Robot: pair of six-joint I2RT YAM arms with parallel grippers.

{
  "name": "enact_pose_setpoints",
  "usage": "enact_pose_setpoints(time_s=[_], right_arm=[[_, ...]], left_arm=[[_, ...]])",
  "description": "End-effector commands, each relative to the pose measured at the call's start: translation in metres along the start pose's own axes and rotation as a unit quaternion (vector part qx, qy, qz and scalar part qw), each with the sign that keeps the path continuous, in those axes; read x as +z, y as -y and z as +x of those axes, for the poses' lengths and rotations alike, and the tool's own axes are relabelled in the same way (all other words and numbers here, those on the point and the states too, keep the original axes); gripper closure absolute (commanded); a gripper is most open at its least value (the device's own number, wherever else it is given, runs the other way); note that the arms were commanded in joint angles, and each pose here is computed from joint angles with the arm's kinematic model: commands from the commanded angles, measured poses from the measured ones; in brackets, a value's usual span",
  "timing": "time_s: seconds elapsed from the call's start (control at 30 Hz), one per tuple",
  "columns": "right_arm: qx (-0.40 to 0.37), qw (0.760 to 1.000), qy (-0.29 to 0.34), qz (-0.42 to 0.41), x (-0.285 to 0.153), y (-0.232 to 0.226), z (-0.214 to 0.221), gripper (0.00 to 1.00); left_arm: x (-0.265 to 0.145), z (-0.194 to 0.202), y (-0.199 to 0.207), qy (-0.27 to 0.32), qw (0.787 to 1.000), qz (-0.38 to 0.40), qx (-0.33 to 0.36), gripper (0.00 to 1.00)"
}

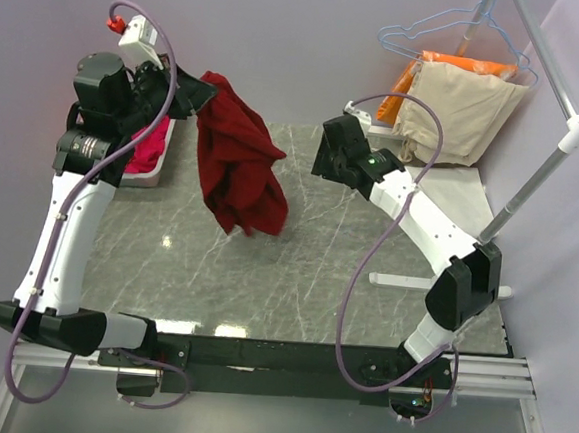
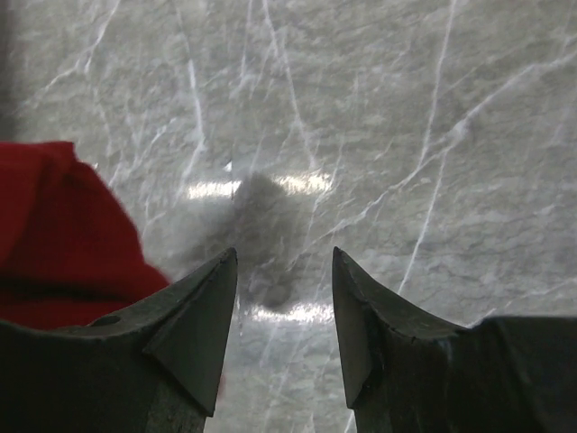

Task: Fold and stack the t-shirts
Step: Move the tshirt to the center of the board, then flatten the tshirt out

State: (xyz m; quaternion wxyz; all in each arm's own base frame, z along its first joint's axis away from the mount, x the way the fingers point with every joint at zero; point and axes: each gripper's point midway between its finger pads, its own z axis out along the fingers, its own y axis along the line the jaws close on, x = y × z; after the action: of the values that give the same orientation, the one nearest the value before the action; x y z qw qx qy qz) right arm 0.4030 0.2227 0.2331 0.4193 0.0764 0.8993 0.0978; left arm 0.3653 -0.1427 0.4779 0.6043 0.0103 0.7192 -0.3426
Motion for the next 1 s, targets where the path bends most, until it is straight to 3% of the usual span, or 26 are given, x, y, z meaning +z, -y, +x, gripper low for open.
enact_pose_setpoints(time_s=[0.0,0.2,0.37,0.5,0.7,0.97], right_arm=[[0.013,0.998,0.018,-0.064,-0.018,-0.015,-0.007,0.46],[-0.014,0.991,-0.052,-0.124,-0.014,-0.027,0.035,0.46],[-0.064,0.971,-0.135,-0.187,-0.005,-0.040,0.088,0.46],[-0.120,0.958,-0.184,-0.184,0.008,-0.047,0.124,0.46],[-0.153,0.950,-0.215,-0.165,0.027,-0.062,0.158,0.46],[-0.165,0.950,-0.247,-0.096,0.066,-0.054,0.188,0.47]], left_arm=[[-0.018,-0.008,0.040,0.008,0.996,0.087,0.025,0.98],[0.002,0.039,-0.015,-0.029,0.998,-0.023,-0.042,0.99],[0.017,0.089,-0.075,-0.063,0.985,-0.139,-0.079,0.99],[0.024,0.122,-0.112,-0.089,0.966,-0.226,-0.087,0.99],[0.012,0.117,-0.143,-0.046,0.940,-0.326,-0.090,0.99],[0.011,0.119,-0.148,-0.052,0.934,-0.345,-0.082,0.99]])
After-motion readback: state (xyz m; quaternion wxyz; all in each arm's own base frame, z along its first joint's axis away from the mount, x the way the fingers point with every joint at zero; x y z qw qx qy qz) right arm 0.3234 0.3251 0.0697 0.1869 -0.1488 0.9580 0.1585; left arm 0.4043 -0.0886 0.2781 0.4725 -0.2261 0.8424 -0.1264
